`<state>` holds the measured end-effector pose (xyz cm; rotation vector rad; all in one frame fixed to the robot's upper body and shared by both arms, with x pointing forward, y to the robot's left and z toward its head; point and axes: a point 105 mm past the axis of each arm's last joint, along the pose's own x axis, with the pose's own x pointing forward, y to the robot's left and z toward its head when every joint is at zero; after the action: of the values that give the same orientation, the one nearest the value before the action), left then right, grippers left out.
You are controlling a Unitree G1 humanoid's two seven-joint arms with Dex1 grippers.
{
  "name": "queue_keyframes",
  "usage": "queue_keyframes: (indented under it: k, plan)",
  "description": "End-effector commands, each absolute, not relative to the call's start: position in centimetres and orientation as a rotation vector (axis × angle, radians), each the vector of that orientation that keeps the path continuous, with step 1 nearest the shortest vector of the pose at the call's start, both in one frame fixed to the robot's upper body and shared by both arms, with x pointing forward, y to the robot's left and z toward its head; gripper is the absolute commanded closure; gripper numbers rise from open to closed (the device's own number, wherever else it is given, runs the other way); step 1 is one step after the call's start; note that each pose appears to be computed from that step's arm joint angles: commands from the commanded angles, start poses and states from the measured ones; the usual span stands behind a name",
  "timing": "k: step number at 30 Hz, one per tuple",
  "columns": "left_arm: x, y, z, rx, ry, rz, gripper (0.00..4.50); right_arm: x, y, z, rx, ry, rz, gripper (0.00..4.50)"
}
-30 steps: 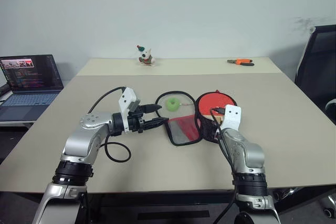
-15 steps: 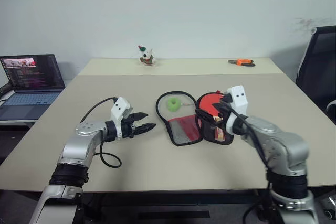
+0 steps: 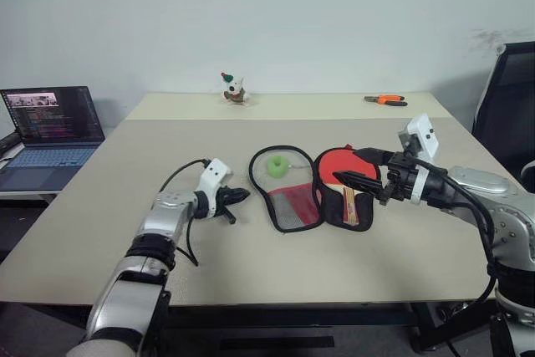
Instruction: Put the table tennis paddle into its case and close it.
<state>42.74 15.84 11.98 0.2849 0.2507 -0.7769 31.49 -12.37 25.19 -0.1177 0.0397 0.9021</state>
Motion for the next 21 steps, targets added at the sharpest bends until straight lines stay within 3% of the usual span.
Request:
queue_keyframes:
  k: [1,5,12,15,21]
  plan:
    - [43.4,15.2,12.4,0.308,0.233,-0.767,4.46,30.7,-12.5,25.8,-0.159,0.002,0.921,0.0]
    - [43.9,13.3,13.1,0.309,0.204,-0.802,4.46,30.8,-13.3,25.5,-0.168,0.013,0.894,0.0]
    - [44.9,10.4,17.2,0.28,0.094,-0.843,4.46,30.8,-14.9,25.4,-0.181,0.03,0.84,0.0]
    - [45.1,7.3,20.1,0.283,0.015,-0.899,4.46,30.9,-16.1,25.3,-0.195,0.05,0.797,0.0]
    - [44.4,1.9,22.8,0.239,-0.071,-0.992,4.46,31.4,-17.9,25.2,-0.205,0.084,0.723,0.0]
